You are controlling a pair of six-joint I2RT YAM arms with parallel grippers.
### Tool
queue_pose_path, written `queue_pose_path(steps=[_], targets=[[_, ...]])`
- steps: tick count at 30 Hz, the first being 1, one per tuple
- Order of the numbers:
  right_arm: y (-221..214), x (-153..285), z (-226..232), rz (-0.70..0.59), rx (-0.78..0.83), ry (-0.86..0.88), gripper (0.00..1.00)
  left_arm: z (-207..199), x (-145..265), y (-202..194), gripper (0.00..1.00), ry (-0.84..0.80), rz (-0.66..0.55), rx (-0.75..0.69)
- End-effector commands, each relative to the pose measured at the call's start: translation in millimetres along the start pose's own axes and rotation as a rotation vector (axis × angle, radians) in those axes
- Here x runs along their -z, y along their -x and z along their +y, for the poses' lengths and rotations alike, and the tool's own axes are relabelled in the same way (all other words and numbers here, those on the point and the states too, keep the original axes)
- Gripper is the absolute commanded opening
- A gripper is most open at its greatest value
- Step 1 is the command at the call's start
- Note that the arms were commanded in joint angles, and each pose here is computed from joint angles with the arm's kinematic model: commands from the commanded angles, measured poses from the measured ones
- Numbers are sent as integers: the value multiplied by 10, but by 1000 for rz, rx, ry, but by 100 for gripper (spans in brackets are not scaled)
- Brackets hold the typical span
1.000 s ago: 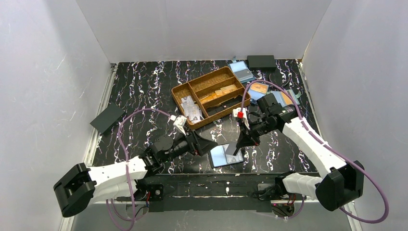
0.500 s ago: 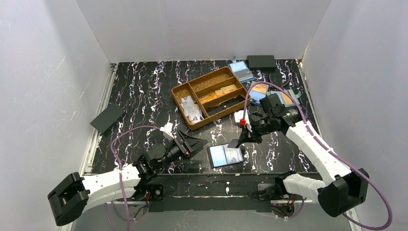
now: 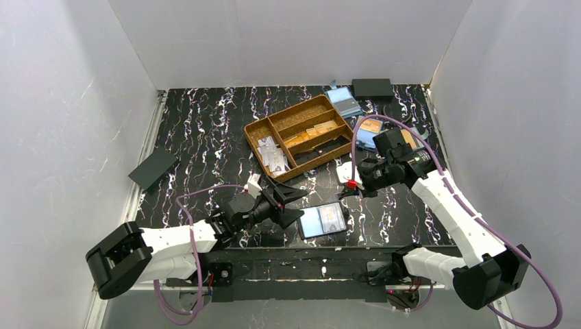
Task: Take the credit cards out of the card holder
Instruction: Place the credit card in the storage box.
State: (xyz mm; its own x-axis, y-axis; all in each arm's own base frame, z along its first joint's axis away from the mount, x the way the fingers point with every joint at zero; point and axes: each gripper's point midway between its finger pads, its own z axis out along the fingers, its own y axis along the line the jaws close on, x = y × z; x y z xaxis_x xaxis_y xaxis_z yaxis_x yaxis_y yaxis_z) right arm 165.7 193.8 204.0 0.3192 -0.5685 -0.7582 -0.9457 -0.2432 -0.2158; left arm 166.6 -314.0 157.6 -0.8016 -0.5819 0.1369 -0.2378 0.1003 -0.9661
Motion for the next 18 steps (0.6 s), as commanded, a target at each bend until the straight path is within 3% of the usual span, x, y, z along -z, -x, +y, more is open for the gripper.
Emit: queue_pose_path(steps=[1,18], targets=[[114,52,15,-27,57,-9,1,-280,-65,-154,95,-39,72,55],[117,48,52,-49,65,-51,1,-423,-271,-302,96,-22,107,140]])
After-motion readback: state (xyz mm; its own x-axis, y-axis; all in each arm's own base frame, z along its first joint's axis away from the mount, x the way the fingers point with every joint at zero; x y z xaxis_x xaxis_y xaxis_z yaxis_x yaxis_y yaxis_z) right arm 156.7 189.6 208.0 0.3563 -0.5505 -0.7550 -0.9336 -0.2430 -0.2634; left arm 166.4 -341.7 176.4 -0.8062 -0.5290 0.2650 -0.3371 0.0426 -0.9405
